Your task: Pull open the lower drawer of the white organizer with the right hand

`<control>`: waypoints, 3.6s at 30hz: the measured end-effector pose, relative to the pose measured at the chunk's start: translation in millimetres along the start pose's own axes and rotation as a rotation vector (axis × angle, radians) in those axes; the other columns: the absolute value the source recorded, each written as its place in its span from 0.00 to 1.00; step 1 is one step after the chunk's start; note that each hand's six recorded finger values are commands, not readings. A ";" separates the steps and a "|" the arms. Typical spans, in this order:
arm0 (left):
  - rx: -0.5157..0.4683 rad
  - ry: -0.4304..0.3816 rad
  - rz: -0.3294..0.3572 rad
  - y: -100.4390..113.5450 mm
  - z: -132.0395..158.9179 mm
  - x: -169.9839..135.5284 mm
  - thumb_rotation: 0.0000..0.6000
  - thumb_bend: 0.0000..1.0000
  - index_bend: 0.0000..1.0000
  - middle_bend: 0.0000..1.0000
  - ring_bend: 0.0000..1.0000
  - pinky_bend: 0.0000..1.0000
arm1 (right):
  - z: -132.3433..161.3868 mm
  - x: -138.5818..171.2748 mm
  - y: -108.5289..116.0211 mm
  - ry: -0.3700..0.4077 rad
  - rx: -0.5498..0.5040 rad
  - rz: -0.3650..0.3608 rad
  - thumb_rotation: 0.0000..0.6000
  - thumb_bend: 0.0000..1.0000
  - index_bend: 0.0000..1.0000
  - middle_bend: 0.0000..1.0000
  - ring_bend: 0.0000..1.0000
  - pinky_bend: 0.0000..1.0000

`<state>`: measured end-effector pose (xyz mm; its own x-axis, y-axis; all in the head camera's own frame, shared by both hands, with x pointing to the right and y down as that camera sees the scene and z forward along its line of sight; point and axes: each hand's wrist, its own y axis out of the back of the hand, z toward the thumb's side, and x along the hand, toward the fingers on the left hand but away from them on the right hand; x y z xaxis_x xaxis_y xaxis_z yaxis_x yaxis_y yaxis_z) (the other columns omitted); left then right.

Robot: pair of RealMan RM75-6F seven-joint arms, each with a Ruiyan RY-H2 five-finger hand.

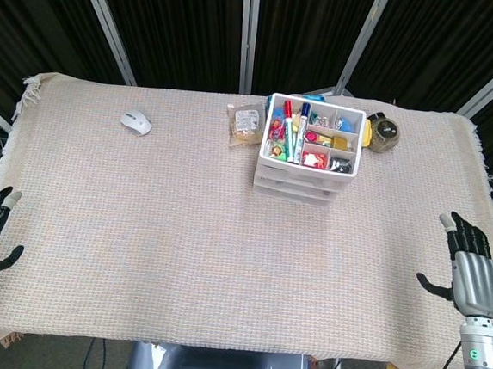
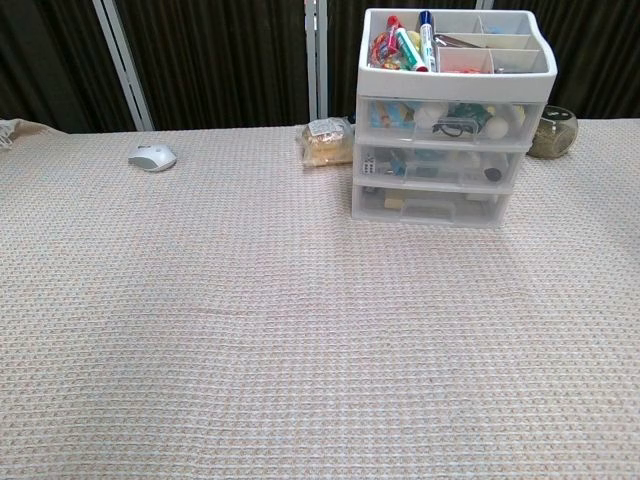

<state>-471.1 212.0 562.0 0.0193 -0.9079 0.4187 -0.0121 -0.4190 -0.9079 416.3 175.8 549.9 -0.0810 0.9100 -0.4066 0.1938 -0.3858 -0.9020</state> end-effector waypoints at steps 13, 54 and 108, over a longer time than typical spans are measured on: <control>0.002 0.005 0.002 -0.4 -0.6 0.2 1.00 0.32 0.00 0.00 0.00 0.00 | 8.7 1.7 4.8 0.024 -0.016 -0.009 1.00 0.10 0.03 0.00 0.00 0.00; -0.004 -0.002 0.001 0.1 -1.0 -0.4 1.00 0.32 0.00 0.00 0.00 0.00 | 170.3 -28.5 -91.1 -0.144 -1.100 0.550 1.00 0.30 0.19 0.80 0.84 0.64; -0.005 -0.003 -0.010 -0.5 -1.6 2.1 1.00 0.32 0.00 0.00 0.00 0.00 | 224.6 -125.4 -169.2 -0.481 -1.596 0.592 1.00 0.37 0.28 0.80 0.84 0.63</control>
<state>-472.6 210.3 563.3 0.0226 -0.9038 0.4275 -0.0171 -0.4279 -0.9037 174.1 92.8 720.9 0.1501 0.4819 -0.8633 0.9531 0.1614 0.2559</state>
